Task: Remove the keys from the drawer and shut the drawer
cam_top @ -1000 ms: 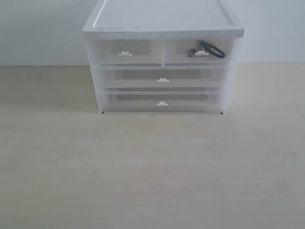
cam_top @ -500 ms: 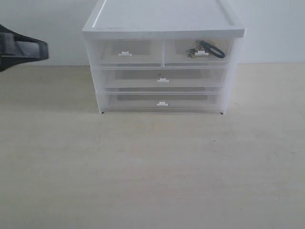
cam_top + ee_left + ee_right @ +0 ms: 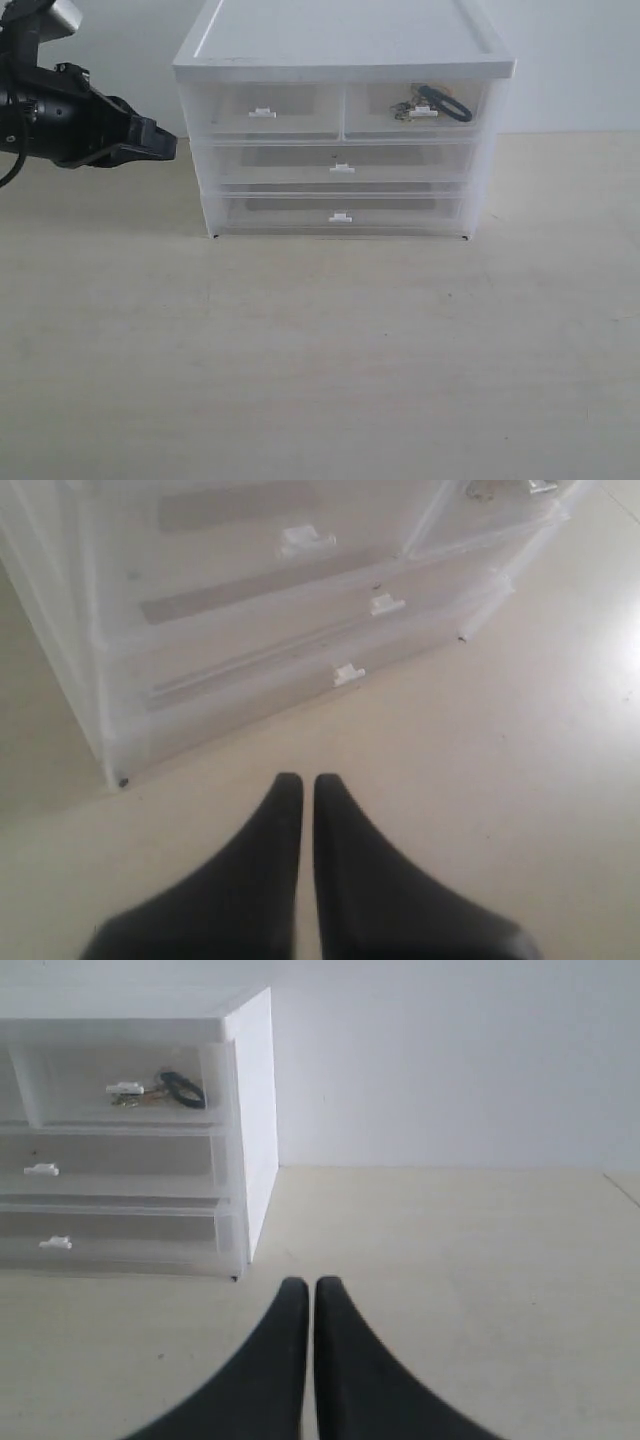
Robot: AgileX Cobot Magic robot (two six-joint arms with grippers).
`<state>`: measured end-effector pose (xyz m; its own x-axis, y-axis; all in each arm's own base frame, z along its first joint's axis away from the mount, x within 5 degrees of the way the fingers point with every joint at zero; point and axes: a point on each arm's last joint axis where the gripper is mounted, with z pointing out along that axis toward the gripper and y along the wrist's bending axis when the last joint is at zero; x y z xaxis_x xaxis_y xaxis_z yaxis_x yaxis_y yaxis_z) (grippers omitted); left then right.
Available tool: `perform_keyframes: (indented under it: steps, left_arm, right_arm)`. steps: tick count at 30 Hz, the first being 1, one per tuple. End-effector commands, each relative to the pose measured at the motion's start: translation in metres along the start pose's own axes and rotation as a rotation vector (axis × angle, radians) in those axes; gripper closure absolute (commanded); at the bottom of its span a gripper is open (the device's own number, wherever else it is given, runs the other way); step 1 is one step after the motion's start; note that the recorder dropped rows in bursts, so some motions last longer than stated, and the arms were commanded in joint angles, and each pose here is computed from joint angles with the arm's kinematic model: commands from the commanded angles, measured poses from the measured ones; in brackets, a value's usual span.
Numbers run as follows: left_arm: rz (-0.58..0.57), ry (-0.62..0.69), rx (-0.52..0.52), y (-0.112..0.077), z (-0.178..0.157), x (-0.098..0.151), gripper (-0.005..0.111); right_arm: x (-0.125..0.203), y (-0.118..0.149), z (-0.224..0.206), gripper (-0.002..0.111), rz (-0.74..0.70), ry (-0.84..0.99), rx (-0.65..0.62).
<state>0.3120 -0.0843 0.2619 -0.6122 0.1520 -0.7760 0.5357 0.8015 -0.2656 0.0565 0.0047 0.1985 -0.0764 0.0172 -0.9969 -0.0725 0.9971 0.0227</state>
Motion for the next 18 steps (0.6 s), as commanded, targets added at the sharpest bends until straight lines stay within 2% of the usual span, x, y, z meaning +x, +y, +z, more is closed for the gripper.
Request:
perform_keyframes:
  steps: [1, 2, 4, 9, 12, 15, 18]
  left_arm:
    - [0.005, -0.031, 0.001, 0.005, 0.007, -0.007, 0.103]
    - [0.007, -0.035, 0.001, 0.006, 0.008, -0.009, 0.103]
    - [0.023, -0.046, -0.001, 0.006, 0.008, -0.015, 0.103]
    - [0.044, -0.087, -0.002, 0.006, 0.006, -0.030, 0.103]
    - [0.057, -0.095, 0.008, 0.004, 0.006, -0.034, 0.103]
    - [0.080, -0.076, 0.039, 0.000, 0.014, -0.036, 0.103]
    - [0.134, -0.058, 0.047, -0.003, 0.023, -0.035, 0.103]
  right_arm:
    - [-0.015, -0.001, -0.002, 0.108, 0.176, -0.169, -0.004]
    - [-0.020, -0.002, -0.003, 0.108, 0.311, -0.220, -0.013]
    - [-0.030, -0.004, -0.006, 0.108, 0.411, -0.341, -0.027]
    - [-0.058, 0.006, -0.005, 0.108, 0.419, -0.290, -0.160]
    - [-0.077, 0.016, 0.012, 0.108, 0.405, -0.239, -0.255]
    - [-0.094, 0.033, 0.040, 0.108, 0.414, -0.115, -0.333]
    - [-0.099, 0.051, 0.071, 0.108, 0.477, 0.048, -0.350]
